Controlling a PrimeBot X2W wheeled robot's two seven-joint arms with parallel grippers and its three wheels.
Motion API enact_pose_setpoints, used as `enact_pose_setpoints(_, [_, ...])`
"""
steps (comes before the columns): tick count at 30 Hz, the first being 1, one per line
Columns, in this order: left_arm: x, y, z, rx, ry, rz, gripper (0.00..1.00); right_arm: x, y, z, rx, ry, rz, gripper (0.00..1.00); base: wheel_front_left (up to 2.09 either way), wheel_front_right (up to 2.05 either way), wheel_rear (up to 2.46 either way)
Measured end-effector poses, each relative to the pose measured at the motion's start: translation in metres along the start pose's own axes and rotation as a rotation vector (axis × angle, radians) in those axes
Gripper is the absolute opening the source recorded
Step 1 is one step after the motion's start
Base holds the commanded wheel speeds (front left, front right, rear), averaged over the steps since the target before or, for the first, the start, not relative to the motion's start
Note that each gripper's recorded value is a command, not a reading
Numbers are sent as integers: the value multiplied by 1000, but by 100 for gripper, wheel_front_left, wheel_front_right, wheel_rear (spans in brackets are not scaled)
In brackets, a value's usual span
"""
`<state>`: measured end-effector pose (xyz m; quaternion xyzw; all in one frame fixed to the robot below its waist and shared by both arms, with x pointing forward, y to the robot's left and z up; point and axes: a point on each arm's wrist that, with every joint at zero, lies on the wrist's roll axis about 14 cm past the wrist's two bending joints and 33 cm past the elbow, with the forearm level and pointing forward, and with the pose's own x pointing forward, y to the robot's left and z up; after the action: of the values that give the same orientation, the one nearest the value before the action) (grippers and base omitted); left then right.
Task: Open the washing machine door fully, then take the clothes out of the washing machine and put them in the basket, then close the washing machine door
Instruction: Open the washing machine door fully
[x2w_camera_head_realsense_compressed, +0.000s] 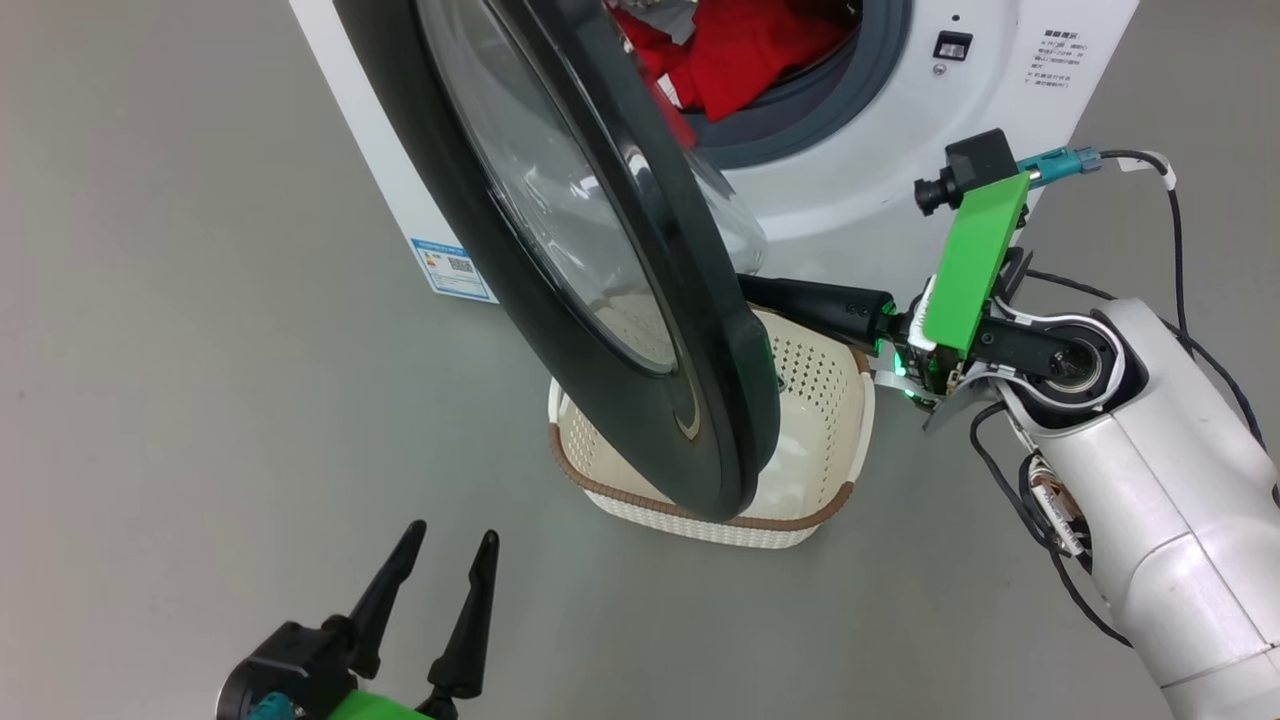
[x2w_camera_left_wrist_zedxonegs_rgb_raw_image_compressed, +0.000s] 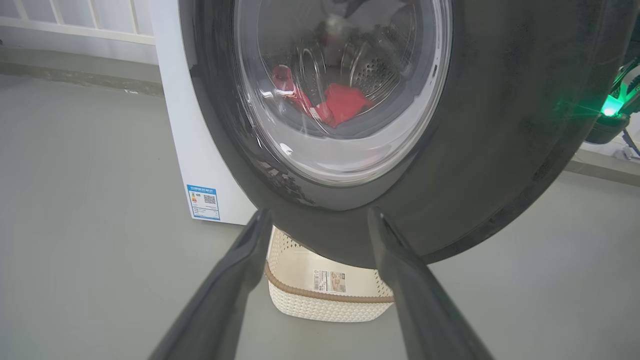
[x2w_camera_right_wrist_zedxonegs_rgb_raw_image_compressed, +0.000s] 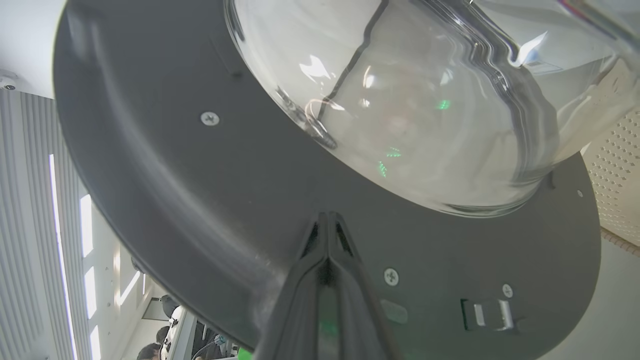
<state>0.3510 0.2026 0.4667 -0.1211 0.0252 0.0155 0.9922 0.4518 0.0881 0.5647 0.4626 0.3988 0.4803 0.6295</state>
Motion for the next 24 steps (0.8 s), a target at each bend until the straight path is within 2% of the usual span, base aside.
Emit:
enact_pose_setpoints(1, [0,0,0,-1,-1,0,100,0,-1,1,-2,-8,-3,40,0,0,0])
enact_pose_setpoints(2, [1,0,0,-1,-1,0,100,-1,-1,3,-4,-18,-5,75,0,0,0])
enact_pose_setpoints(3, [1,0,0,-1,-1,1,100,-2,-2,4,-5,-30,-7,100,0,0,0])
enact_pose_setpoints(16, [8,-7,1,5,-2,-33,100,-42,-42,13,41,-205,-113,100,0,0,0])
enact_pose_setpoints(24, [13,-10,3,9,-7,-51,100,-71,-71,3,75,-315,-190,100,0,0,0])
